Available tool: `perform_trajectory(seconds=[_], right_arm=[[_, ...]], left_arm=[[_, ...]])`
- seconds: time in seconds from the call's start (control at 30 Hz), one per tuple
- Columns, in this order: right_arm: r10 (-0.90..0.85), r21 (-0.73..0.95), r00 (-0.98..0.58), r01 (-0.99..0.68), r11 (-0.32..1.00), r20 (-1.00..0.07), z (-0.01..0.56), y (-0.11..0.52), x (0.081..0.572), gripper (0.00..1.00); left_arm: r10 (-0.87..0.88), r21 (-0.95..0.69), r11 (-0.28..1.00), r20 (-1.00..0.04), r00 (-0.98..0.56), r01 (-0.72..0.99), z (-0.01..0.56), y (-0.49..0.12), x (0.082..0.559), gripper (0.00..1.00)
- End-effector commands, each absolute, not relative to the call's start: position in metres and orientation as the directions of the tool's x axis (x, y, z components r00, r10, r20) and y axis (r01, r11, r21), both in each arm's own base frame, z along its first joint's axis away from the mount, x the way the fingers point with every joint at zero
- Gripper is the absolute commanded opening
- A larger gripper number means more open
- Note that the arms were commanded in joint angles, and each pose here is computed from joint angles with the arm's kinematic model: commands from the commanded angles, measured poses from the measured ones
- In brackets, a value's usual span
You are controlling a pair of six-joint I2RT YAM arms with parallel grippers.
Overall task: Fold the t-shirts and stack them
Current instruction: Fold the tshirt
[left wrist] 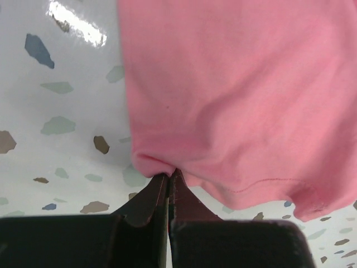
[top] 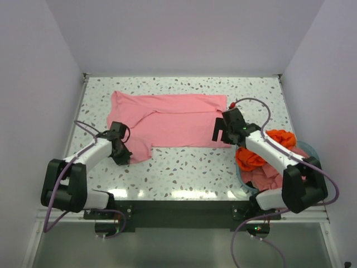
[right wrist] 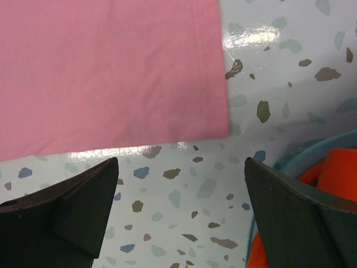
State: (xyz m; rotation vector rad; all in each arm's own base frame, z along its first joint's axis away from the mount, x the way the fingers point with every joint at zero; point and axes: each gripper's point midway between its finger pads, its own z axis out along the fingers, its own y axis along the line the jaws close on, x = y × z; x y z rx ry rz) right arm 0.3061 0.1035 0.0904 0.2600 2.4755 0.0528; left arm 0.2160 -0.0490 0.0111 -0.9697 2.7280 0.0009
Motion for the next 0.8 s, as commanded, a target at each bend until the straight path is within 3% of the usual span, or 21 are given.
perform_trajectory(seconds=[0.0,0.2,0.4,0.53,0.77], right_arm=[[0.196,0.11,-0.799,0.162,0.981,-0.569,0.08,0.123,0.306,0.99],[0.286,0.054,-0.793,0.307,0.95,-0.537,0.056,0.114,0.309,0.98],[0.364,0.051,-0.785,0.393,0.918,-0.502,0.034,0.099,0.306,0.89],[0.39,0.06,-0.783,0.415,0.908,-0.485,0.024,0.095,0.305,0.82],[0.419,0.086,-0.776,0.432,0.898,-0.472,0.009,0.098,0.308,0.76]], left_arm=[[-0.603,-0.148,0.793,-0.332,-0.725,-0.592,0.01,-0.048,0.24,0.0],[-0.601,-0.175,0.792,-0.391,-0.697,-0.584,0.026,-0.044,0.246,0.0],[-0.595,-0.196,0.798,-0.413,-0.69,-0.57,0.033,-0.044,0.251,0.0],[-0.595,-0.207,0.798,-0.42,-0.686,-0.566,0.036,-0.045,0.255,0.0],[-0.597,-0.245,0.799,-0.435,-0.675,-0.549,0.047,-0.051,0.267,0.0]])
